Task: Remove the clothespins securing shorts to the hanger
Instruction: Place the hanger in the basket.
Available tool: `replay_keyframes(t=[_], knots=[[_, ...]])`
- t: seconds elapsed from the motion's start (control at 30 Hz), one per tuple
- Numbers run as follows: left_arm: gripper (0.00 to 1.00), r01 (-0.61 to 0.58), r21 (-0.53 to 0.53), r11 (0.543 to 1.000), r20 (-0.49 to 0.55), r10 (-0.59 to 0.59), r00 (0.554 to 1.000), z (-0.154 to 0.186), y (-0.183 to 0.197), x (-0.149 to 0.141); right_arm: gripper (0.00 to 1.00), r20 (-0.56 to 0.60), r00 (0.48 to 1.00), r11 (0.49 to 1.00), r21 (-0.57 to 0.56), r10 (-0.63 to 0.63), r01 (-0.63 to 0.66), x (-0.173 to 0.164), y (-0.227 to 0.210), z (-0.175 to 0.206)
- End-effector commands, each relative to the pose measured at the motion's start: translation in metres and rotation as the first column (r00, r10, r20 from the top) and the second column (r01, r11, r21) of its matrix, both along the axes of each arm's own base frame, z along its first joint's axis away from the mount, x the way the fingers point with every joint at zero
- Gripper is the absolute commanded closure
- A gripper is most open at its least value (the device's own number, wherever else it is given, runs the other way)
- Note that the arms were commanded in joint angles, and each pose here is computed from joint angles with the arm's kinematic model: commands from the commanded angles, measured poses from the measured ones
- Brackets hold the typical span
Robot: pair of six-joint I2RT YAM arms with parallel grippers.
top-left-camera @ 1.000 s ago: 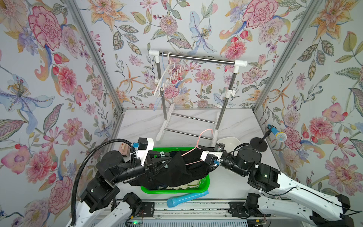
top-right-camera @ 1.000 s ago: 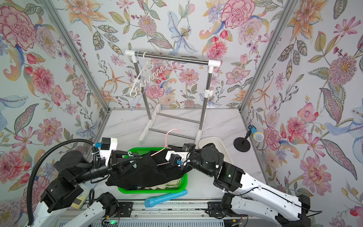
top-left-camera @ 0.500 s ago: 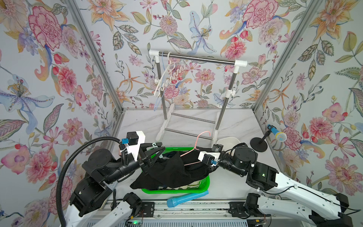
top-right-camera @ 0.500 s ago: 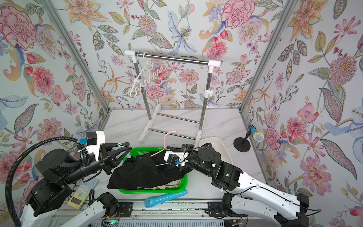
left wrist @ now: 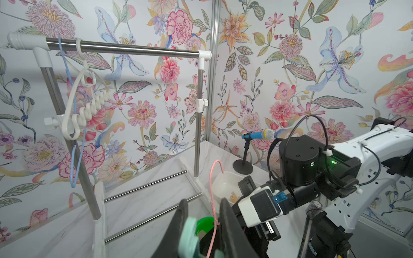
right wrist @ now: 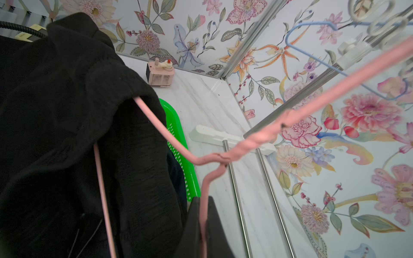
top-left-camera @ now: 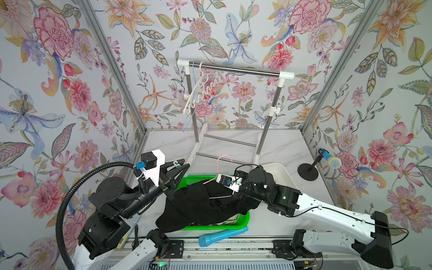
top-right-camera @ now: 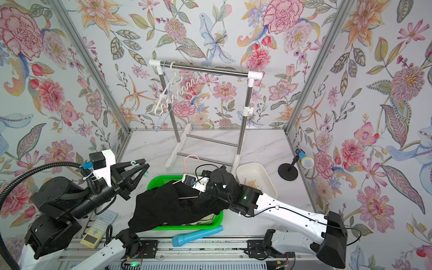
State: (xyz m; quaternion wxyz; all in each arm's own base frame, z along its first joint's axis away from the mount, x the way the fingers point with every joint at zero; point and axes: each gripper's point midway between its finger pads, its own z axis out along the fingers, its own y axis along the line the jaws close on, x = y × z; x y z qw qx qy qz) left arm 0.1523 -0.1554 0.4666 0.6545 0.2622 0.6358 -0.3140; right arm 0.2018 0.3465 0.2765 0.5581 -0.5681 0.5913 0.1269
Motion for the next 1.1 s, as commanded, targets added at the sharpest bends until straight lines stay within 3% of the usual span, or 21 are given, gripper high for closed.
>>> replay_keyframes(t=[0.0, 0.2, 0.43, 0.6, 0.7, 0.9, 1.07], knots=[[0.99, -0.033, -0.003, 0.999, 0.045, 0.033, 0.998, 0.008, 0.004, 0.003, 1.0, -0.09, 0.995, 0.997, 0.055, -0.049, 0.054, 0.011, 0.005, -0.009], [0.99, -0.061, 0.021, 0.998, 0.041, 0.06, 0.997, 0.003, 0.005, 0.009, 0.99, -0.236, 0.965, 0.993, -0.064, -0.113, 0.101, 0.027, 0.011, -0.075], [0.99, -0.007, 0.047, 0.999, -0.001, 0.007, 1.0, -0.018, -0.018, 0.025, 0.79, -0.334, 0.935, 0.992, -0.077, -0.121, 0.101, 0.022, 0.009, -0.095], [0.99, 0.074, 0.016, 0.997, -0.058, -0.073, 0.996, -0.04, -0.045, 0.038, 0.53, -0.354, 0.925, 0.99, -0.004, -0.136, 0.144, 0.015, -0.007, -0.073], [0.99, 0.11, -0.002, 0.994, -0.089, -0.109, 0.99, -0.051, -0.057, 0.045, 0.46, -0.349, 0.926, 0.983, 0.058, -0.142, 0.172, 0.012, -0.02, -0.053], [1.0, 0.029, -0.164, 0.986, -0.185, -0.06, 0.981, -0.058, -0.057, 0.065, 0.41, -0.297, 0.94, 0.957, 0.18, -0.166, 0.226, 0.008, -0.037, -0.006], [1.0, 0.015, -0.296, 0.955, -0.272, -0.099, 0.957, -0.075, -0.067, 0.074, 0.41, -0.2, 0.963, 0.923, 0.303, -0.18, 0.236, -0.01, -0.025, 0.051]])
